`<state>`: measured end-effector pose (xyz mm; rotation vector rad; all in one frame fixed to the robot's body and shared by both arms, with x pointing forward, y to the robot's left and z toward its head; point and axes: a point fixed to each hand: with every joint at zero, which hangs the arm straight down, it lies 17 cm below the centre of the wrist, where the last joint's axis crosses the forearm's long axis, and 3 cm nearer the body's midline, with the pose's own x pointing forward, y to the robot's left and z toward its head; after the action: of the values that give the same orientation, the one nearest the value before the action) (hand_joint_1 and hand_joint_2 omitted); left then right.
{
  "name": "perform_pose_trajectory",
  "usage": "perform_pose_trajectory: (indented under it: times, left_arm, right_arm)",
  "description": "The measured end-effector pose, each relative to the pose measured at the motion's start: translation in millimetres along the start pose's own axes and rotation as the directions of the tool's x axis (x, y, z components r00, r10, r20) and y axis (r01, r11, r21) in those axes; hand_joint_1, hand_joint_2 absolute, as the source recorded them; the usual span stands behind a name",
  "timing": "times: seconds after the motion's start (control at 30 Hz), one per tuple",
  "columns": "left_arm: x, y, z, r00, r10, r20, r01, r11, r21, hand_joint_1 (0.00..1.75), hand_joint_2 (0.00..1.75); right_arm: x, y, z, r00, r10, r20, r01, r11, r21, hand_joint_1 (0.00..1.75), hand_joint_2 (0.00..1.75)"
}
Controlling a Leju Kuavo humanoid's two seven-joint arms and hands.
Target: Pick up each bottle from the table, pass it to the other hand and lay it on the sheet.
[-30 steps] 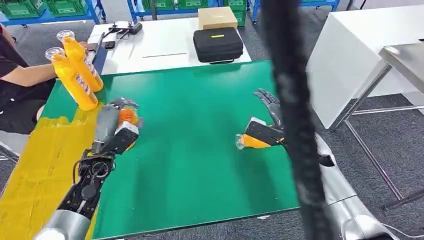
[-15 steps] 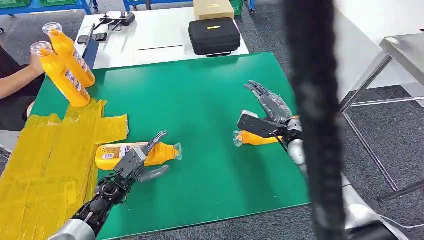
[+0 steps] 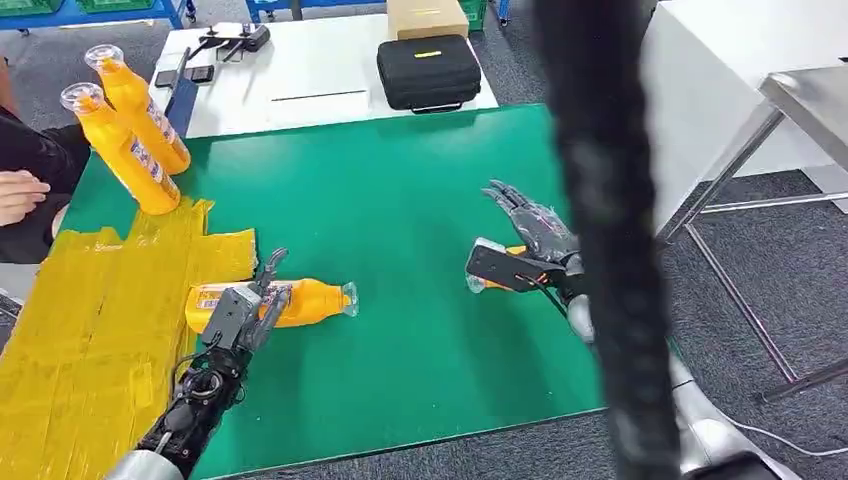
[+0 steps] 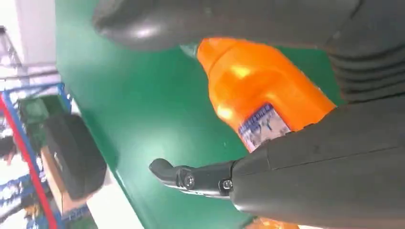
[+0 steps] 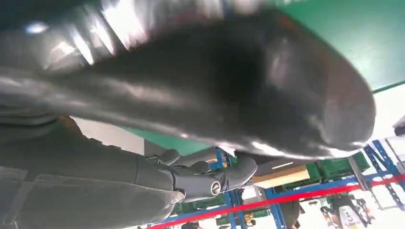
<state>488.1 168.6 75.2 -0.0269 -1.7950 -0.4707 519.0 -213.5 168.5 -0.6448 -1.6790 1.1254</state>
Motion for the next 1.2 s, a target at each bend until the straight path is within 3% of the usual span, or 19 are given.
perform_pose_trajectory:
  times: [0.27,0.3,0.4,0.6,0.77,0.9,1.2]
  left_arm:
    - [64,116,5,0.98,0.08,0.182,-0.149,0.904,0.401,0.0,0.0]
    - [71,125,8,0.977,0.075,0.2,-0.154,0.895,0.419,0.0,0.0]
    - [93,146,17,0.961,0.069,0.267,-0.19,0.869,0.458,0.0,0.0]
    - [132,168,49,0.909,0.118,0.399,-0.313,0.825,0.47,0.0,0.0]
    - [158,174,57,0.885,0.094,0.456,-0.328,0.82,0.468,0.0,0.0]
    - [164,173,59,0.878,0.09,0.47,-0.333,0.819,0.467,0.0,0.0]
    - [169,170,59,0.871,0.098,0.481,-0.348,0.814,0.464,0.0,0.0]
  right_arm:
    - [-62,-1,39,0.973,0.21,-0.09,-0.204,0.976,0.075,0.0,0.0]
    - [-70,-3,45,0.97,0.223,-0.099,-0.215,0.973,0.082,0.0,1.75]
    - [-88,-1,64,0.957,0.266,-0.114,-0.253,0.96,0.119,0.0,1.75]
    - [-154,-13,134,0.907,0.395,-0.142,-0.345,0.894,0.285,0.0,1.75]
    - [-172,-26,146,0.877,0.459,-0.142,-0.394,0.856,0.335,0.0,1.75]
    - [-171,-39,135,0.867,0.483,-0.122,-0.425,0.845,0.325,0.0,1.75]
    - [-164,-45,74,0.848,0.522,-0.093,-0.481,0.831,0.28,0.0,1.75]
